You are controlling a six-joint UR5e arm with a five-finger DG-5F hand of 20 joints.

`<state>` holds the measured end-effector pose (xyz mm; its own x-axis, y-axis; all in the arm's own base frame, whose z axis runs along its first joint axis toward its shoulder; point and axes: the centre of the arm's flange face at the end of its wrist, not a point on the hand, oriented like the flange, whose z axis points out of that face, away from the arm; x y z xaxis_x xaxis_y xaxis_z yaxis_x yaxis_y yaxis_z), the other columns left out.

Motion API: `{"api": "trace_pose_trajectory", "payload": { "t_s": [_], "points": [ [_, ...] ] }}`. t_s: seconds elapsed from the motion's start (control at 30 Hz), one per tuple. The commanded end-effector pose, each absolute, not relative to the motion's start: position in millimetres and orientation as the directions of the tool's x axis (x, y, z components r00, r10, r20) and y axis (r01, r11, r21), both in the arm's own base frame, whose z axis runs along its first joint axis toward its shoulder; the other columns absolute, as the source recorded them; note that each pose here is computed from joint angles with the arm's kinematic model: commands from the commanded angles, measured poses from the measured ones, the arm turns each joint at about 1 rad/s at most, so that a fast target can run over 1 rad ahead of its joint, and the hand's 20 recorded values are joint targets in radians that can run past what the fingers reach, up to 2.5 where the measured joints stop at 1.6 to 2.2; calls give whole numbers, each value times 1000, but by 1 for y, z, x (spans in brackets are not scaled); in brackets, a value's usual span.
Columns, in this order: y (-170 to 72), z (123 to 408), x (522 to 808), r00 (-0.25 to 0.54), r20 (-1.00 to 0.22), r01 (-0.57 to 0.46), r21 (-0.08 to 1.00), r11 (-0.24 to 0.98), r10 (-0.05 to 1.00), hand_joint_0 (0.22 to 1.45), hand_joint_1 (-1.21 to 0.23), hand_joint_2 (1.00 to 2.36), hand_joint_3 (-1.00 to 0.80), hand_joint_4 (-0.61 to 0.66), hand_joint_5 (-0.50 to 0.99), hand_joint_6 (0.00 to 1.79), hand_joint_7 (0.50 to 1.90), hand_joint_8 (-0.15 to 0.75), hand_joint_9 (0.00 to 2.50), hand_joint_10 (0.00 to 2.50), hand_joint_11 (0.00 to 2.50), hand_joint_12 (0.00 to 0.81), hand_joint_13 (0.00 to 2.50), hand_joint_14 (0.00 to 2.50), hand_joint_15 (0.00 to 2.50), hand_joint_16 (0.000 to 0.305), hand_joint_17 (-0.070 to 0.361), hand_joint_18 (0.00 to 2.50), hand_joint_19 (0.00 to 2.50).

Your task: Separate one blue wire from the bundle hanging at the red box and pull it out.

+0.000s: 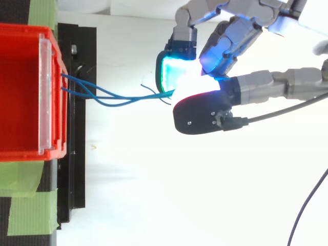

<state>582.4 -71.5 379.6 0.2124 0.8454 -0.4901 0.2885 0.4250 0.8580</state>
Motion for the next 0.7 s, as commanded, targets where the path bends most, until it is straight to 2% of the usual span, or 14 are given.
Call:
{"api": "trace_pose_trajectory", "payload": {
  "t_s": [0.0, 0.67],
  "points": [
    [-72, 379, 582, 211, -491, 291, 857, 425, 845, 710, -970, 1023, -240, 175, -289, 865, 1287, 301, 801, 13, 1638, 354, 1187, 4, 1744, 62, 139, 675, 727],
    [-72, 379, 582, 215, -479, 288, 864, 414, 851, 729, -1007, 1012, -380, 143, -300, 843, 1288, 295, 710, 14, 1613, 358, 1156, 3, 1718, 62, 138, 671, 703]
  ]
}}
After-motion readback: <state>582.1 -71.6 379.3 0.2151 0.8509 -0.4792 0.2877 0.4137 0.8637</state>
